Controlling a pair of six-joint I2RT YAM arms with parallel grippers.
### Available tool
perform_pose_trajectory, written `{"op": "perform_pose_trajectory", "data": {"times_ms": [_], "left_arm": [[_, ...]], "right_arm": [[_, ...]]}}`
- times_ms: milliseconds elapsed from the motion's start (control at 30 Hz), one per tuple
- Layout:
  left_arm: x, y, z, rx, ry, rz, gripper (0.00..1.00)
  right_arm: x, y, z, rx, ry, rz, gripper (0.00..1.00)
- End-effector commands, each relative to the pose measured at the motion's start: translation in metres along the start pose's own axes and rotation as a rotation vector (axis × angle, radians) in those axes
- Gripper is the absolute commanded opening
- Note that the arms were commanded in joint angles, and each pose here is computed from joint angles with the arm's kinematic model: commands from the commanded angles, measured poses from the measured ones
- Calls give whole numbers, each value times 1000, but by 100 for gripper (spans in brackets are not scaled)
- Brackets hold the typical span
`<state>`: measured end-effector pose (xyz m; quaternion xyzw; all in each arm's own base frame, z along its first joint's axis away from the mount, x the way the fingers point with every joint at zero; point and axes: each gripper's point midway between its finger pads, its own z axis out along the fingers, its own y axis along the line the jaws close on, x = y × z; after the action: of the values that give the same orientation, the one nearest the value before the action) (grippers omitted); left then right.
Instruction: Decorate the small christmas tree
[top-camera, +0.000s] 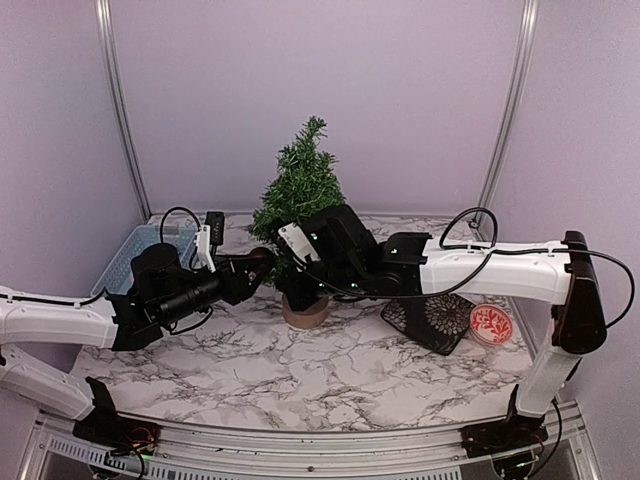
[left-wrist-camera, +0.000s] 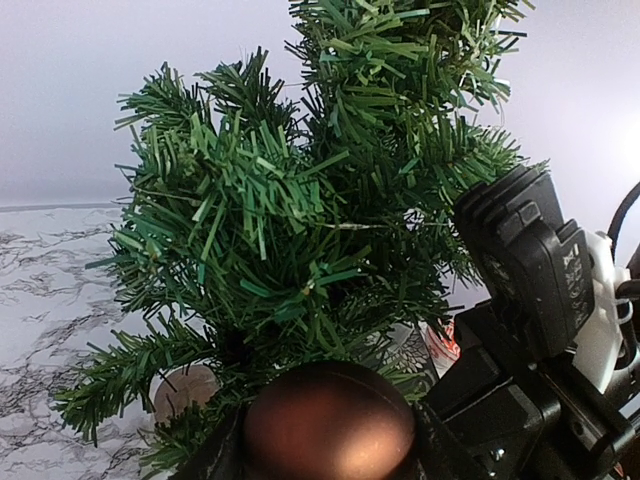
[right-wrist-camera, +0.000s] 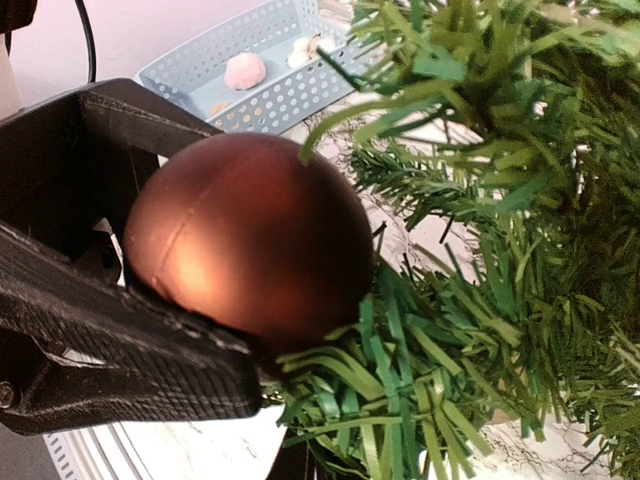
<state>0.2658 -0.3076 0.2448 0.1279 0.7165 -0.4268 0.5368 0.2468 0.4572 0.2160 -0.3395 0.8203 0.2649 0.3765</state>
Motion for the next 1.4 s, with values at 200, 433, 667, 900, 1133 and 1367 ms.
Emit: {"op": "perform_pose_trajectory", "data": {"times_ms": [200, 433, 667, 900, 1133, 1367], "left_arm": [[-1, 1, -14, 25, -45, -14, 42], [3, -4, -26, 64, -31, -12, 58], [3, -3, -31, 53, -22, -14, 69], [3, -4, -31, 57, -19, -36, 70], [-3, -9, -41, 76, -31, -32, 70], [-4, -1, -53, 32, -11, -58, 71]], "right_arm": [[-24, -6, -17, 28, -79, 43, 4], [-21, -7, -15, 30, -76, 47, 6], [-21, -6, -15, 20, -81, 48, 6], [-21, -5, -18, 12, -87, 50, 7], [-18, -1, -24, -17, -92, 48, 7], [-23, 15, -37, -107, -134, 17, 9]]}}
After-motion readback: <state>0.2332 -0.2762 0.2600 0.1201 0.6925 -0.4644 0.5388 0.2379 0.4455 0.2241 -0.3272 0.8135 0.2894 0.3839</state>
